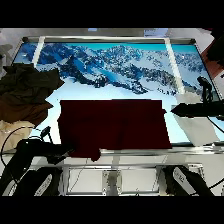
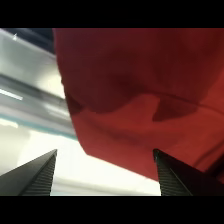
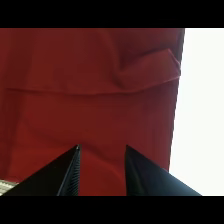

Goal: Fold the shirts.

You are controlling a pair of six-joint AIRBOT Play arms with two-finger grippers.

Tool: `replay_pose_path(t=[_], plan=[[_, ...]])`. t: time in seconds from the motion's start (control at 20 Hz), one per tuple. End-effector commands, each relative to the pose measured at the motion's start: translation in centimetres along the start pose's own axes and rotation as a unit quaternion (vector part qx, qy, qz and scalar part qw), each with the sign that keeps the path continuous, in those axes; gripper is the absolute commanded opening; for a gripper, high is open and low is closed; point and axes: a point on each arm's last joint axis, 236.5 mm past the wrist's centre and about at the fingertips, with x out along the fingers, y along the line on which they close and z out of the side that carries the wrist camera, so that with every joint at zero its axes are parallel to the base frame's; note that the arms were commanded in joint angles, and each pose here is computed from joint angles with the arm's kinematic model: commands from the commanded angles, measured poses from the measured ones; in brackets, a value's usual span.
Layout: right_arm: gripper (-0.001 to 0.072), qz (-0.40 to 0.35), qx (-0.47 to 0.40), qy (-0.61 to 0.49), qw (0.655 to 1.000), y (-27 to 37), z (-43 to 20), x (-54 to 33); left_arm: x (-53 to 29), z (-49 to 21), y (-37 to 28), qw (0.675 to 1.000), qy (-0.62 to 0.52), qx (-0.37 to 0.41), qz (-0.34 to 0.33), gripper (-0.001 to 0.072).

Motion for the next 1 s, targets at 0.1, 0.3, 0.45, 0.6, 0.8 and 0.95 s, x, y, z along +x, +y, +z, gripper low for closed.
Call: replay_pose_path(t=[0.1, 0.3, 0.45, 0.6, 0.8, 0.95], plan=[[0.0332, 0.016, 0.002, -0.007, 1.000, 0.8, 0.3, 0.0, 0.7, 1.2, -1.2, 0.999, -0.019, -0.002, -0.029, 0.0678], [0.0331, 0.025, 0.004, -0.011, 1.000, 1.2, 0.5, -0.1, 1.6, 1.1, -1.3, 1.000, -0.003, 0.001, -0.024, 0.0574], [0.0331, 0.031, 0.005, -0.012, 0.999, 1.5, 0.5, -0.1, 1.9, 0.7, -1.4, 1.000, 0.009, 0.001, -0.025, 0.0167], [0.0308, 0.031, 0.004, 0.002, 0.999, 1.5, -0.1, -0.1, 0.9, 0.2, -1.7, 0.999, 0.026, 0.032, -0.018, 0.0011], [0.0308, 0.005, 0.042, 0.095, 0.995, 0.0, -5.1, 0.7, -2.9, 2.0, -5.1, 0.995, -0.006, 0.090, -0.047, 0.0011], [0.0310, 0.004, 0.109, 0.185, 0.977, -0.8, -11.9, 3.4, -5.5, 3.9, -7.7, 0.989, -0.048, 0.120, -0.075, 0.0011]])
